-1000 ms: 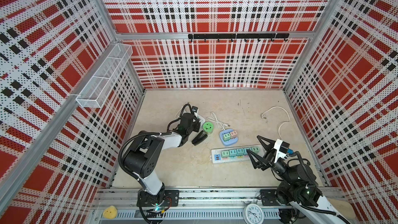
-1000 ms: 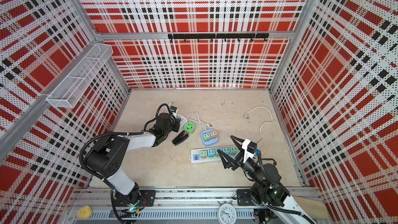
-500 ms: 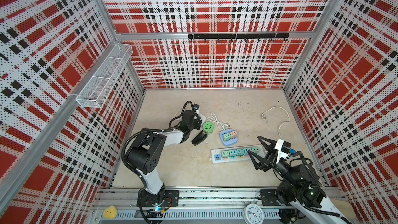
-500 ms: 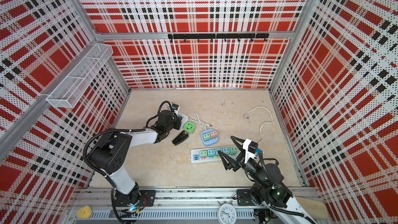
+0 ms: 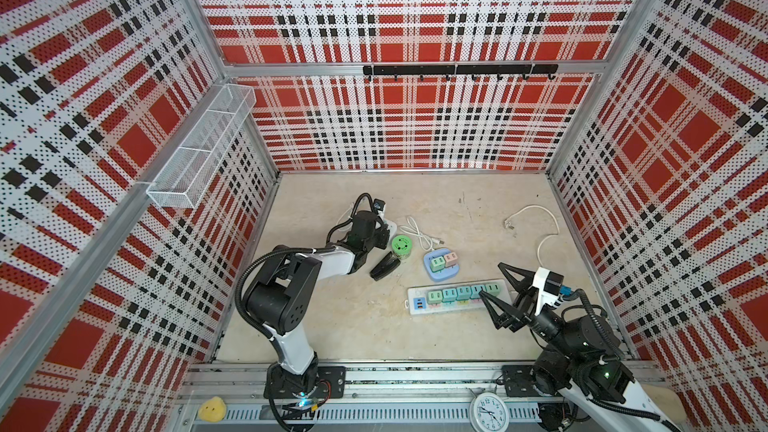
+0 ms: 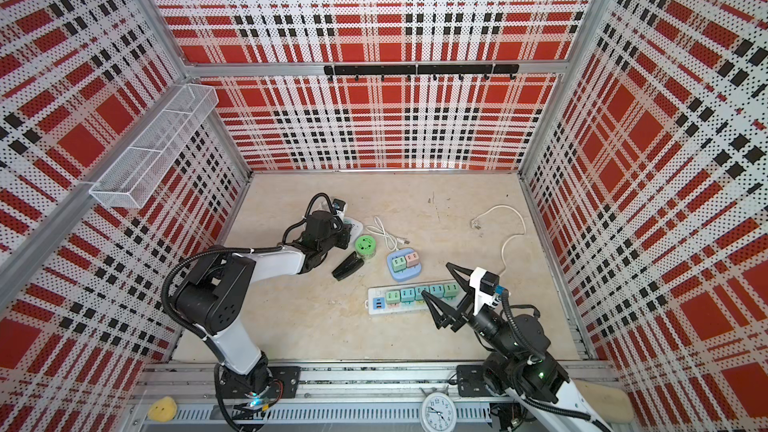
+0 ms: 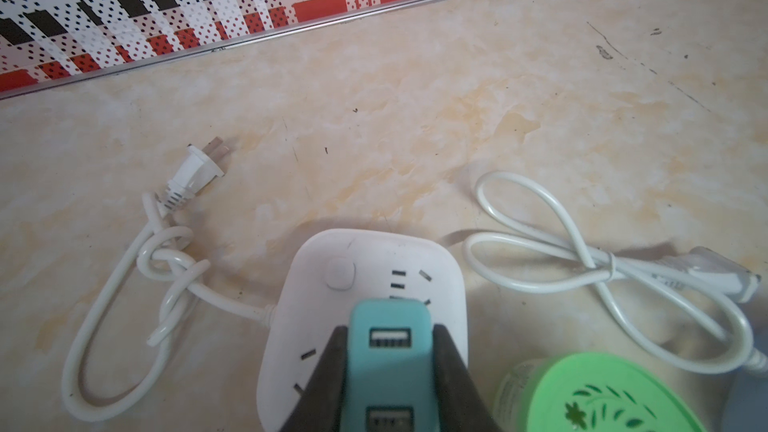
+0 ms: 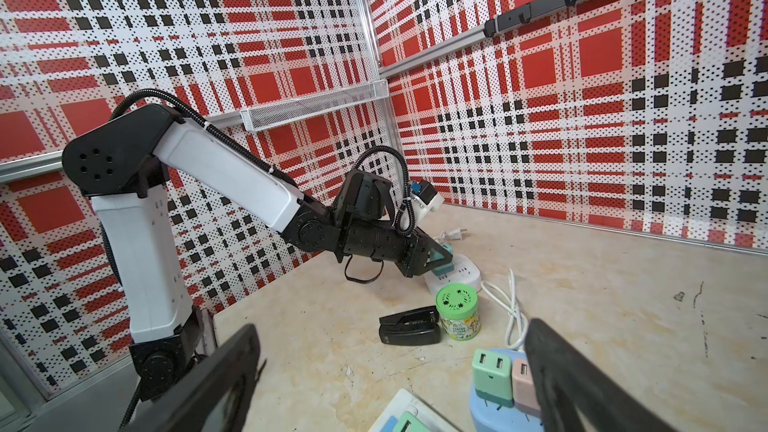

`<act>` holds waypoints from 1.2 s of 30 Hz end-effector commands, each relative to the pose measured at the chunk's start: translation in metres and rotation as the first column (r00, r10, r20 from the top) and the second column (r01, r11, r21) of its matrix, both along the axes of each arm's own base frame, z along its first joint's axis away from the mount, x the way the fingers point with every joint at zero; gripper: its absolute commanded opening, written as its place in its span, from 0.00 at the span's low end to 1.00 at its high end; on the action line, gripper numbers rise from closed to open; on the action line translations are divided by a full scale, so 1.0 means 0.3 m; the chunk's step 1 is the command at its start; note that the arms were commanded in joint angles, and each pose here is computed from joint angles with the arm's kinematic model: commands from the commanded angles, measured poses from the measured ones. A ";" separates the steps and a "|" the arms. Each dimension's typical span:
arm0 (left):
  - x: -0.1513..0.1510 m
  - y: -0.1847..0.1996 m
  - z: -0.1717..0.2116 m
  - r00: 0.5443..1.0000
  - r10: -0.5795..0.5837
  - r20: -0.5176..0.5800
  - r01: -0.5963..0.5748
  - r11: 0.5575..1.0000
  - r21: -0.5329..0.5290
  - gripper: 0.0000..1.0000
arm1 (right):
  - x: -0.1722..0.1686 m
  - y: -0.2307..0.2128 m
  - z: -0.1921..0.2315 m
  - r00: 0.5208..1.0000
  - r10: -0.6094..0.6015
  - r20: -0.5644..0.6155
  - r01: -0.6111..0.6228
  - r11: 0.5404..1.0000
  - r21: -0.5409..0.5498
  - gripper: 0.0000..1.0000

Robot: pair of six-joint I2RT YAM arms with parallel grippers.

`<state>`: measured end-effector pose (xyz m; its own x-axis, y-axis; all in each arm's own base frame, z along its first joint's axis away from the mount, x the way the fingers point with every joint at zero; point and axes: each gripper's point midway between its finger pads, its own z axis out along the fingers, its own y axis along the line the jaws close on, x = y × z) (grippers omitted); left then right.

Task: Insert the plug
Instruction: 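Press the teal adapter's prongs into the white socket cube with the left gripper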

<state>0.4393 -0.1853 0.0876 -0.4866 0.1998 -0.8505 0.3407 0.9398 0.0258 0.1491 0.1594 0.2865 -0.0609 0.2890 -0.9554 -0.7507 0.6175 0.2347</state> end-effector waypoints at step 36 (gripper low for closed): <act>-0.200 -0.077 -0.323 0.979 0.074 -0.189 -0.071 0.997 0.025 0.00 | 0.077 -0.060 0.069 0.985 -0.166 -0.057 0.165 0.986 -0.016 1.00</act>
